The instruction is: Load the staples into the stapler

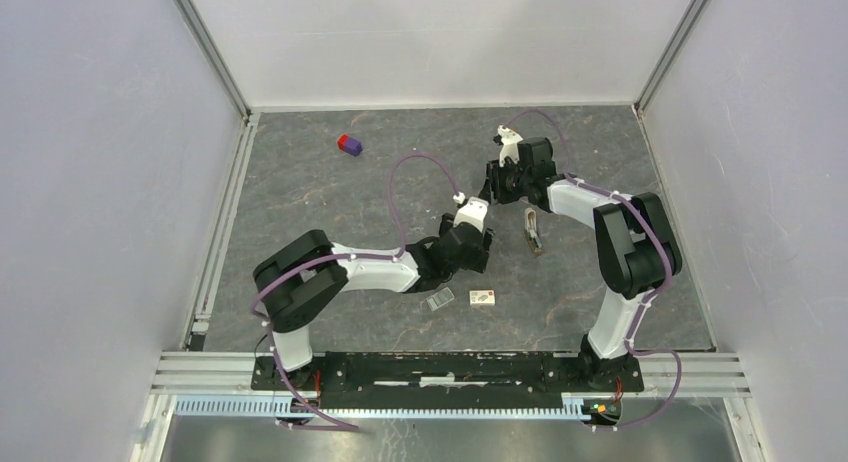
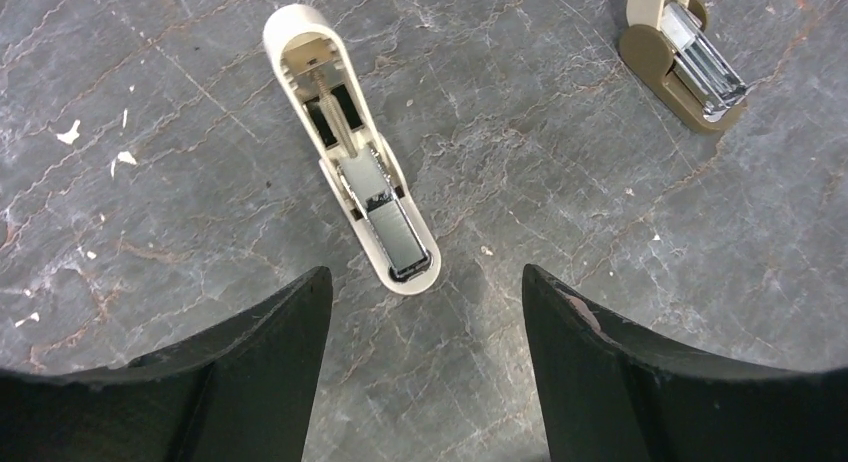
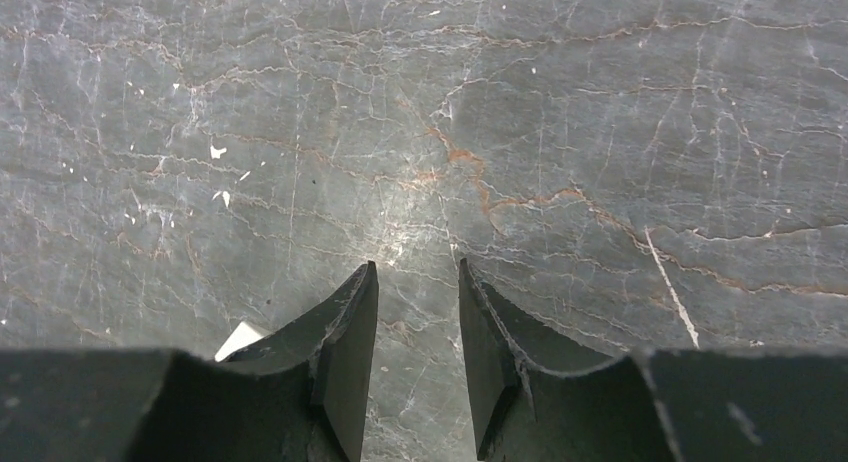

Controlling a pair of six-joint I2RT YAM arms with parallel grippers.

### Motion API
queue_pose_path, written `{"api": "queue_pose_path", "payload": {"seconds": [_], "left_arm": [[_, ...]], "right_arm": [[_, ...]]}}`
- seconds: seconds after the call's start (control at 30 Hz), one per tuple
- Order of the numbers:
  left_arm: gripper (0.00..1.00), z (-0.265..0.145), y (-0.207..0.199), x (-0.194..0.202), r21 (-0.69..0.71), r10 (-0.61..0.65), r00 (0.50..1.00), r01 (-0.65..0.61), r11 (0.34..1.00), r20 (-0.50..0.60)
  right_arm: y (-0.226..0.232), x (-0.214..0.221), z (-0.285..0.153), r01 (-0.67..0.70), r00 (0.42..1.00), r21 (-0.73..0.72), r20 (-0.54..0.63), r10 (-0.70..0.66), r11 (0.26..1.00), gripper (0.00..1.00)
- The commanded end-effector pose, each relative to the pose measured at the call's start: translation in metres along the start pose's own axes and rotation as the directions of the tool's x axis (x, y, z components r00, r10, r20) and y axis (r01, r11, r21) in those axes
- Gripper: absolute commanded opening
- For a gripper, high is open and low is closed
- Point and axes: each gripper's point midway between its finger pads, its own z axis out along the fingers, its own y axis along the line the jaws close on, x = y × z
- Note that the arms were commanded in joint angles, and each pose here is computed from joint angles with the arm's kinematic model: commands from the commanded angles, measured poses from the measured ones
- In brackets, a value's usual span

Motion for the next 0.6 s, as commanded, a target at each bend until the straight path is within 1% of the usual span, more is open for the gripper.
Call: {"api": "queue_pose_path", "payload": {"seconds": [0.0,0.13,0.27,0.33,0.43,0.57], "left_arm": [[0.75,0.013,-0.002,-0.023,-0.049,0.044,0.996,-0.040,0.998,0.071],[0.69,0.018,0.001,-0.012,-0.065,0.074,0.996,-0.071,0.995,0.047],[0.60,0.020,-0.003,-0.002,-0.015,0.099,0.994,-0.099,0.995,0.049],[0.60,0.022,-0.001,0.003,-0.019,0.105,0.994,-0.105,0.994,0.035],[0.64,0.024,0.000,0.010,-0.024,0.107,0.994,-0.107,0.994,0.023],[0.64,0.026,0.010,0.017,-0.064,0.117,0.993,-0.117,0.991,0.004]], "right_arm": [[0.003,-0.015,-0.001,0.041,0.999,-0.031,0.026,-0.040,0.999,0.42],[0.003,-0.008,-0.001,0.051,0.999,-0.042,0.012,-0.051,0.998,0.42],[-0.003,0.001,-0.004,0.033,0.999,-0.008,0.012,-0.033,0.999,0.42],[-0.002,0.002,-0.006,0.025,0.999,-0.015,0.020,-0.025,1.000,0.42],[-0.002,0.002,-0.007,0.023,0.999,-0.012,0.026,-0.023,1.000,0.42],[0.000,0.004,-0.008,0.025,0.999,-0.024,0.024,-0.024,0.999,0.42]]}}
